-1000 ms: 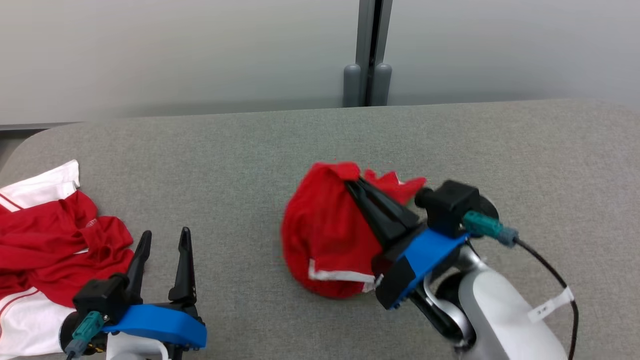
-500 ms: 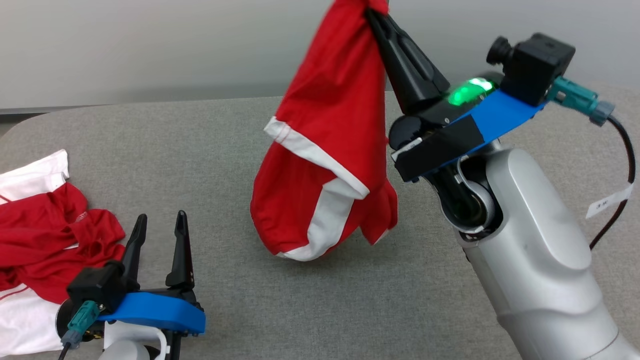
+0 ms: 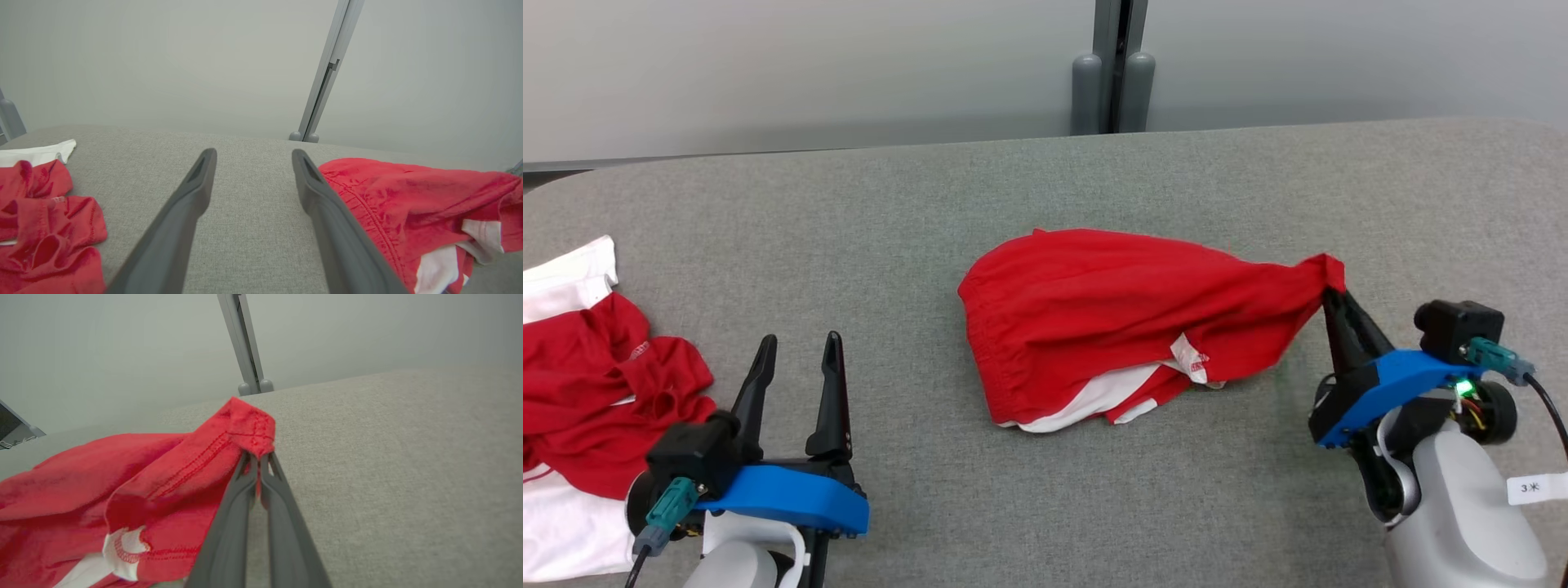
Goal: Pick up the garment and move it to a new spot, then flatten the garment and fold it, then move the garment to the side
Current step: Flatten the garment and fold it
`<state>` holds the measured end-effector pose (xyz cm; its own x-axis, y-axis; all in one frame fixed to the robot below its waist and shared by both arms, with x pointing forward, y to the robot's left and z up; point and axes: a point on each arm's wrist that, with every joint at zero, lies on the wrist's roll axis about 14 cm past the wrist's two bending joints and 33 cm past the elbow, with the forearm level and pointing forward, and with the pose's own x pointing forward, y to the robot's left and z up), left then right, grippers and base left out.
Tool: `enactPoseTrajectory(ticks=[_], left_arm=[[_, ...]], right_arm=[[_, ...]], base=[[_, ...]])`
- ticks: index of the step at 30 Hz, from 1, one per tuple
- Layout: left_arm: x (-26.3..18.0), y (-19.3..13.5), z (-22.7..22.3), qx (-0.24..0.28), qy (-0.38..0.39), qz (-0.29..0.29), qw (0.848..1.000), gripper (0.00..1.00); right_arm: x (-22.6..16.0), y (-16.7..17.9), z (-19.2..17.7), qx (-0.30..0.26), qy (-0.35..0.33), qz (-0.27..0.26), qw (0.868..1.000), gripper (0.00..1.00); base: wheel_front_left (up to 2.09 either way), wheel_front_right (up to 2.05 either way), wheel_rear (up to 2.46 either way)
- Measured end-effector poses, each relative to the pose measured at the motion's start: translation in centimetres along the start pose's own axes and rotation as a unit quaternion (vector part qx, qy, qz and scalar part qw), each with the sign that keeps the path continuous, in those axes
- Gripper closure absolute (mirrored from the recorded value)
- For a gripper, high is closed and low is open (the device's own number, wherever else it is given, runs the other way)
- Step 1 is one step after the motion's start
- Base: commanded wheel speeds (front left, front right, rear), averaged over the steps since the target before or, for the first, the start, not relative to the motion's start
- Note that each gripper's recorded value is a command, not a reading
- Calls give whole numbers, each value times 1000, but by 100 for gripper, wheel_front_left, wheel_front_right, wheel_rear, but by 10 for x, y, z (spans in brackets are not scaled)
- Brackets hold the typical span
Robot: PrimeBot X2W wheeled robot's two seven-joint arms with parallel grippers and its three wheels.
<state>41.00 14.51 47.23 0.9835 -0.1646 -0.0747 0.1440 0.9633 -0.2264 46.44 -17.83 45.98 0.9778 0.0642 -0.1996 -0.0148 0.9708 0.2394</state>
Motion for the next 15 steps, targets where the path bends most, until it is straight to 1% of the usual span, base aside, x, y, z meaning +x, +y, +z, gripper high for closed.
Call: enactPoseTrajectory(ticks=[2, 4, 7, 9, 11, 13, 15], left_arm=[[1, -1, 0, 1, 1, -2, 1000, 0], [1, -3, 0, 1, 1, -5, 1000, 0], [1, -5, 1, 2, -1, -8, 1000, 0], [-1, -6, 3, 3, -3, -10, 1000, 0], [-4, -7, 4, 3, -5, -12, 1000, 0], [-8, -8, 5, 3, -6, -12, 1000, 0], [-9, -9, 7, 2, -9, -13, 1000, 0]], right_arm=[[-5, -16, -4, -20, 7, -21, 1000, 0], [-10, -31, -1, -47, 4, -37, 998, 0], [-15, -37, 16, -88, -20, -42, 995, 0], [-18, -27, 25, -112, -34, -28, 993, 0], [-24, -8, 27, -122, -34, -4, 992, 0], [-32, 15, 20, -120, -21, 26, 992, 0], [-43, 34, 0, -109, 16, 53, 992, 0]], base=[[0, 0, 0], [0, 0, 0], [0, 0, 0], [0, 0, 0], [0, 0, 0], [0, 0, 0], [0, 0, 0]])
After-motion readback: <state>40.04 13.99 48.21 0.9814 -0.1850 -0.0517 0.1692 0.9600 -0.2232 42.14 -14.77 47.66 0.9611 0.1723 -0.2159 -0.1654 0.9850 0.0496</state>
